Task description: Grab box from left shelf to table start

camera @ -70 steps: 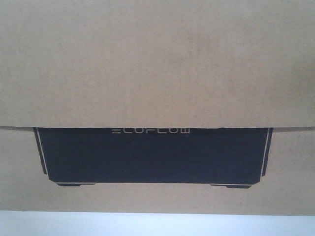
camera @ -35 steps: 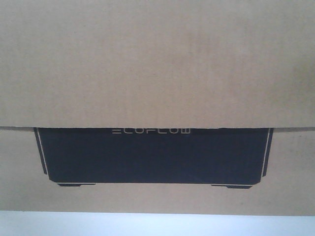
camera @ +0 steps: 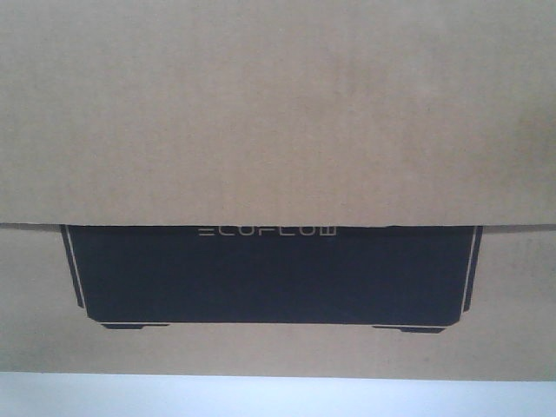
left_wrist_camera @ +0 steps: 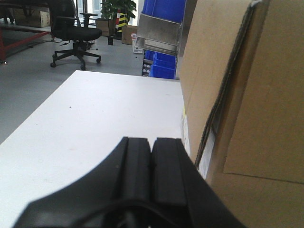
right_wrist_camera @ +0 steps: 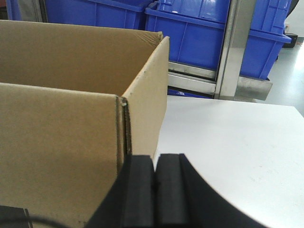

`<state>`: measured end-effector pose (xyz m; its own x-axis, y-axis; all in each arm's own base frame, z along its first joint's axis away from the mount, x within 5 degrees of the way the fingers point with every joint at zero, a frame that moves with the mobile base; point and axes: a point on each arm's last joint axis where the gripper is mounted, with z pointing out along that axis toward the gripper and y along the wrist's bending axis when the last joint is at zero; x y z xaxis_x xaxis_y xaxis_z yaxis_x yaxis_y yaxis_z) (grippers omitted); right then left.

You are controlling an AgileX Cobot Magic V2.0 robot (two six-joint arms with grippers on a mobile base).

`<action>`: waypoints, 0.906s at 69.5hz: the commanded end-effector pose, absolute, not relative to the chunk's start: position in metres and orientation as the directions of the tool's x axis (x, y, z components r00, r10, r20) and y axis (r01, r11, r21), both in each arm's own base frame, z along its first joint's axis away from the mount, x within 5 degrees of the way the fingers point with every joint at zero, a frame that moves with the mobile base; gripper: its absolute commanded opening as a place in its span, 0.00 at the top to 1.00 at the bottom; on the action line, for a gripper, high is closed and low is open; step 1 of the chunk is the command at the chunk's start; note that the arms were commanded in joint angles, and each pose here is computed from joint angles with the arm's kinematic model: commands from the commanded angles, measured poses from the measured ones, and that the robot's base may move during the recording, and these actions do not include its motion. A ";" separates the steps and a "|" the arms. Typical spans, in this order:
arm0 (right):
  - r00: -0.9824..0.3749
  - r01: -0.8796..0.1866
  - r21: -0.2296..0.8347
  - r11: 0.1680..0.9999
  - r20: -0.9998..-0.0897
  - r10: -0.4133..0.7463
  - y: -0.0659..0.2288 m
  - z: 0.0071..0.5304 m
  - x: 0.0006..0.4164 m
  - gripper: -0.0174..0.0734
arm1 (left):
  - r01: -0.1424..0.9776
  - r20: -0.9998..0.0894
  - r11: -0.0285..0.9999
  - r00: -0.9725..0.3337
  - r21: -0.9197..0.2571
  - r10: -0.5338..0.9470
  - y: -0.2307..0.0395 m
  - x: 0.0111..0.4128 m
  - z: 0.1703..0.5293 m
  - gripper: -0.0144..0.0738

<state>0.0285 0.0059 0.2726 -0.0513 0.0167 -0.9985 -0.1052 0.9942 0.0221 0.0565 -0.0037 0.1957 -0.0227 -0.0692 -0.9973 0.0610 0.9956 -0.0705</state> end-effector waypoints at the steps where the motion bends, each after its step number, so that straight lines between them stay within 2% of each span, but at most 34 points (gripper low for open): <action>1: 0.058 -0.100 0.015 0.995 -0.998 0.021 0.005 0.289 0.027 0.74 | 0.063 -0.994 0.995 0.075 -0.077 -0.081 -0.003 0.056 0.205 0.94; 20: 0.060 -0.100 0.015 0.995 -0.998 0.021 0.005 0.288 0.028 0.74 | 0.063 -0.994 0.995 0.075 -0.077 -0.081 -0.003 0.056 0.205 0.94; 32: 0.027 -0.089 0.019 0.996 -0.999 0.021 0.005 0.261 0.040 0.74 | 0.063 -0.994 0.995 0.075 -0.077 -0.081 -0.003 0.056 0.205 0.94; 50: 0.064 -0.027 0.035 0.999 -0.997 0.037 0.002 0.223 0.051 0.74 | 0.063 -0.994 0.995 0.075 -0.077 -0.081 -0.003 0.056 0.205 0.94; 63: 0.057 -0.022 0.067 0.998 -0.996 0.068 0.001 0.207 0.055 0.74 | 0.063 -0.994 0.995 0.075 -0.077 -0.081 -0.003 0.056 0.205 0.94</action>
